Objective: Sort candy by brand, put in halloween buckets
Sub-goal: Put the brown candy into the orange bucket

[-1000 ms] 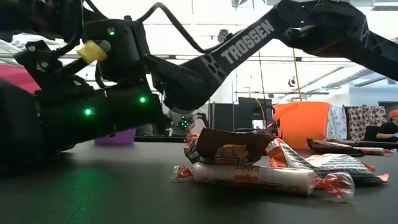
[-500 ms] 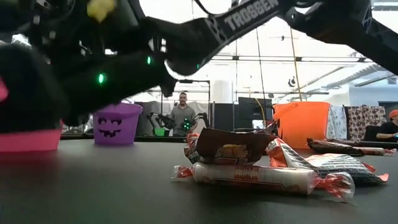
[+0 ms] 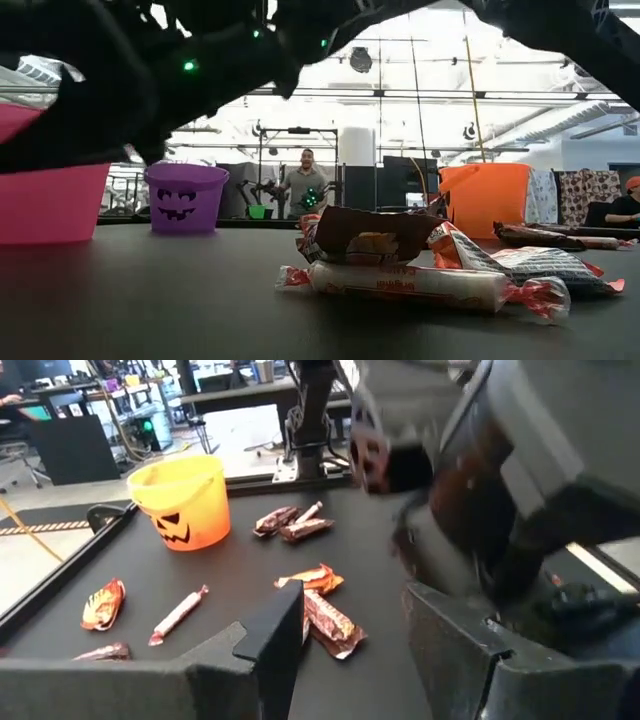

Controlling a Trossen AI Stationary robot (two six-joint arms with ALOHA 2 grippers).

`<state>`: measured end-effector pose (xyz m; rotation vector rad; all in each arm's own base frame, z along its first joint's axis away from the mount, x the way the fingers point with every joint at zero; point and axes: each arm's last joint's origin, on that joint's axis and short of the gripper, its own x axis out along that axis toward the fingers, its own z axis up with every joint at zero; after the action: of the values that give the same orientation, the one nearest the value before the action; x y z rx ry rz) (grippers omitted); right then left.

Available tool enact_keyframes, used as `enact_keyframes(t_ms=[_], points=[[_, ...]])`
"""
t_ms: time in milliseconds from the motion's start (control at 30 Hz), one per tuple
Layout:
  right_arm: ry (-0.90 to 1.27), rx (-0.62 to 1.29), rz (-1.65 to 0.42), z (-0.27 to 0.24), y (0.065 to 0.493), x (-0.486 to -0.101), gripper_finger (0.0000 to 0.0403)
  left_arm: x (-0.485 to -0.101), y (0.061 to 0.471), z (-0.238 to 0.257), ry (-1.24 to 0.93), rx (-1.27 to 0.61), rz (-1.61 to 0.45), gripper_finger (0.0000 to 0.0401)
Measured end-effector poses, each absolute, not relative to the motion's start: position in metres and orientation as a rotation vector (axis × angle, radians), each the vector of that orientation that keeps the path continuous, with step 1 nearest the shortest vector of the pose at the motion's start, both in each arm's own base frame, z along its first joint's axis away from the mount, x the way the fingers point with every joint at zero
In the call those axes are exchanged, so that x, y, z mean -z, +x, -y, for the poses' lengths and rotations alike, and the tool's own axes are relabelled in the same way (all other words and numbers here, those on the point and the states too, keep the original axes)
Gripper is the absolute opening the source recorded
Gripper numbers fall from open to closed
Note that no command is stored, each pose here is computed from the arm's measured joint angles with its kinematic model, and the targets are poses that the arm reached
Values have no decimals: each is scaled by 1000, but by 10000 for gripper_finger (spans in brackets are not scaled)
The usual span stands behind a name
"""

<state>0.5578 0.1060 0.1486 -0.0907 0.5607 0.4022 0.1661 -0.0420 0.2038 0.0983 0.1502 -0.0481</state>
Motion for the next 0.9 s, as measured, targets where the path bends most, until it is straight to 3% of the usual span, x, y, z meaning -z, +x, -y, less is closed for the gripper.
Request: enact_keyframes(t_ms=[333,667,900], points=[[-173,-299,-731,-99,538,-178,0,-204,166,42,93,48,-149,176],[-216,-323,-633,-107,554,-138,3,-198,165,42,61,50,-226,176],[-348,-395,-443,-123,566,-115,57,-198,163,42,12,30,-399,176]])
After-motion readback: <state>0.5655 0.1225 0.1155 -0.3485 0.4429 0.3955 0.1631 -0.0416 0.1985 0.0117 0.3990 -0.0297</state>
